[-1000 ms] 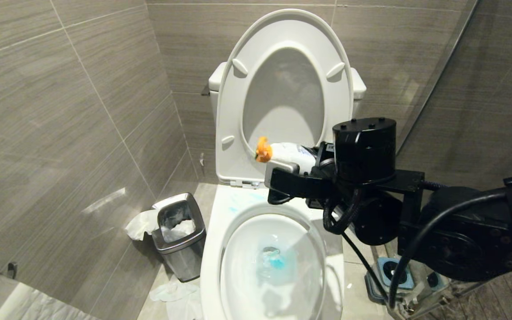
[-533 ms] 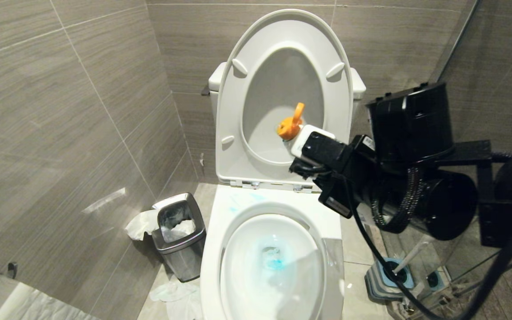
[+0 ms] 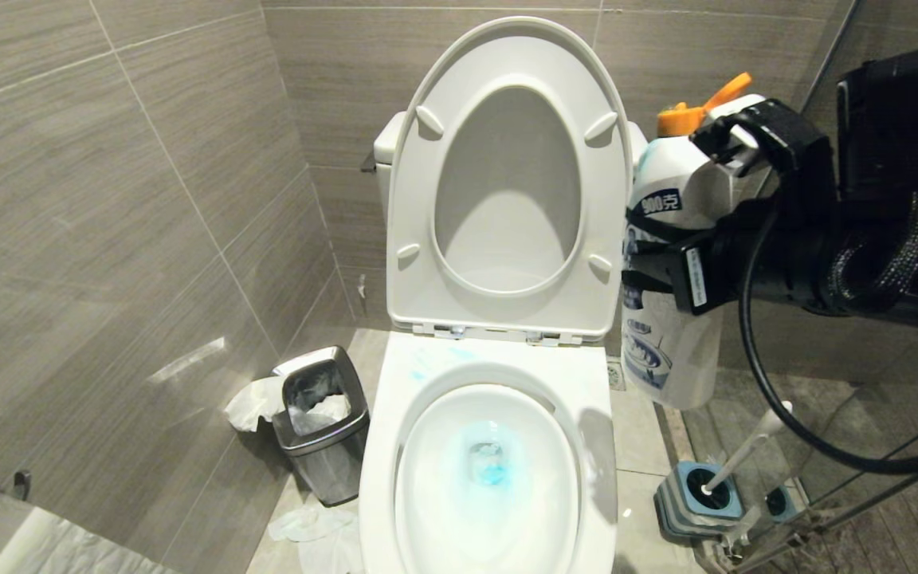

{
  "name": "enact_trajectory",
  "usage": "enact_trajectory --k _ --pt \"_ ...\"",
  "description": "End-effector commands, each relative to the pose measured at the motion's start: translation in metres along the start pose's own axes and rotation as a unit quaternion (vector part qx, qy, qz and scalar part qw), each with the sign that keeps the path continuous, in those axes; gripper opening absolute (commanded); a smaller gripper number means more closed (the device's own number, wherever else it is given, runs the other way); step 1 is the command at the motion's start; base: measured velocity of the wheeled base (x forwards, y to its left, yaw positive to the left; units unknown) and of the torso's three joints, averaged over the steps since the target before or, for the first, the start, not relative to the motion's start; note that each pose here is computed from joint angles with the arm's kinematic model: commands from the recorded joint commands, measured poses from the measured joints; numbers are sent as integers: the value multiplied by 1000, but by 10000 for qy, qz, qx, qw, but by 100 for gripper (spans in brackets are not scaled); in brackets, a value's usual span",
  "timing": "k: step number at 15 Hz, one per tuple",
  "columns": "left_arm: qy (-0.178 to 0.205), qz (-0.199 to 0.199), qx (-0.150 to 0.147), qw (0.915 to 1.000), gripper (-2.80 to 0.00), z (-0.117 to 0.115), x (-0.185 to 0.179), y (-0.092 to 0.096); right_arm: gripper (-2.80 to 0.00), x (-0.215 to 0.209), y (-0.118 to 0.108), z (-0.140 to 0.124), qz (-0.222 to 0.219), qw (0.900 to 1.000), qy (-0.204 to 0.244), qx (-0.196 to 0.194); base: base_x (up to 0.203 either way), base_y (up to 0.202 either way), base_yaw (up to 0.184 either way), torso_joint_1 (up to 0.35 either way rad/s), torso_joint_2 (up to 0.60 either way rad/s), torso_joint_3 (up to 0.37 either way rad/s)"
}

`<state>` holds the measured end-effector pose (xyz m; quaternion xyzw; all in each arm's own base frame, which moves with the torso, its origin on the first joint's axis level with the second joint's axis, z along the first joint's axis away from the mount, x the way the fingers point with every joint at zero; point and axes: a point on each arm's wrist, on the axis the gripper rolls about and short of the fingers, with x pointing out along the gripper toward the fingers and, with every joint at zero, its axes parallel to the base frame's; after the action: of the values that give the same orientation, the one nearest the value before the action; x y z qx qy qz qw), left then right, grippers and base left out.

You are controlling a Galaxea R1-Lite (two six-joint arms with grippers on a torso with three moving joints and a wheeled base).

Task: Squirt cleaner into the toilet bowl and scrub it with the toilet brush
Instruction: Place the cleaning agent on the floor

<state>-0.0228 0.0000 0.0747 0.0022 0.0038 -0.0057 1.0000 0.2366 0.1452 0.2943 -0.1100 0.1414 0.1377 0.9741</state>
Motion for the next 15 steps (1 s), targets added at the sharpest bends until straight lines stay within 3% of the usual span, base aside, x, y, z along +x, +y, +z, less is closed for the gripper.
enact_trajectory --k 1,3,5,12,15 --pt "21 -4 1 10000 -280 -1 0 0 -280 -2 -29 -1 -229 9969 -34 749 0 0 0 0 0 0" --pt "17 -4 6 10000 -280 0 0 0 -280 -3 -48 -7 -320 9922 -15 1200 0 0 0 0 0 0" --pt "22 -4 15 10000 -280 -1 0 0 -280 -13 -61 -10 -324 9899 -85 1378 0 0 0 0 0 0" --pt "15 -4 24 10000 -280 0 0 0 -280 18 -81 -34 -1103 9843 409 1318 0 0 0 0 0 0" --pt "10 -4 32 10000 -280 0 0 0 -280 51 -90 -53 -1358 9806 297 1383 0 0 0 0 0 0"
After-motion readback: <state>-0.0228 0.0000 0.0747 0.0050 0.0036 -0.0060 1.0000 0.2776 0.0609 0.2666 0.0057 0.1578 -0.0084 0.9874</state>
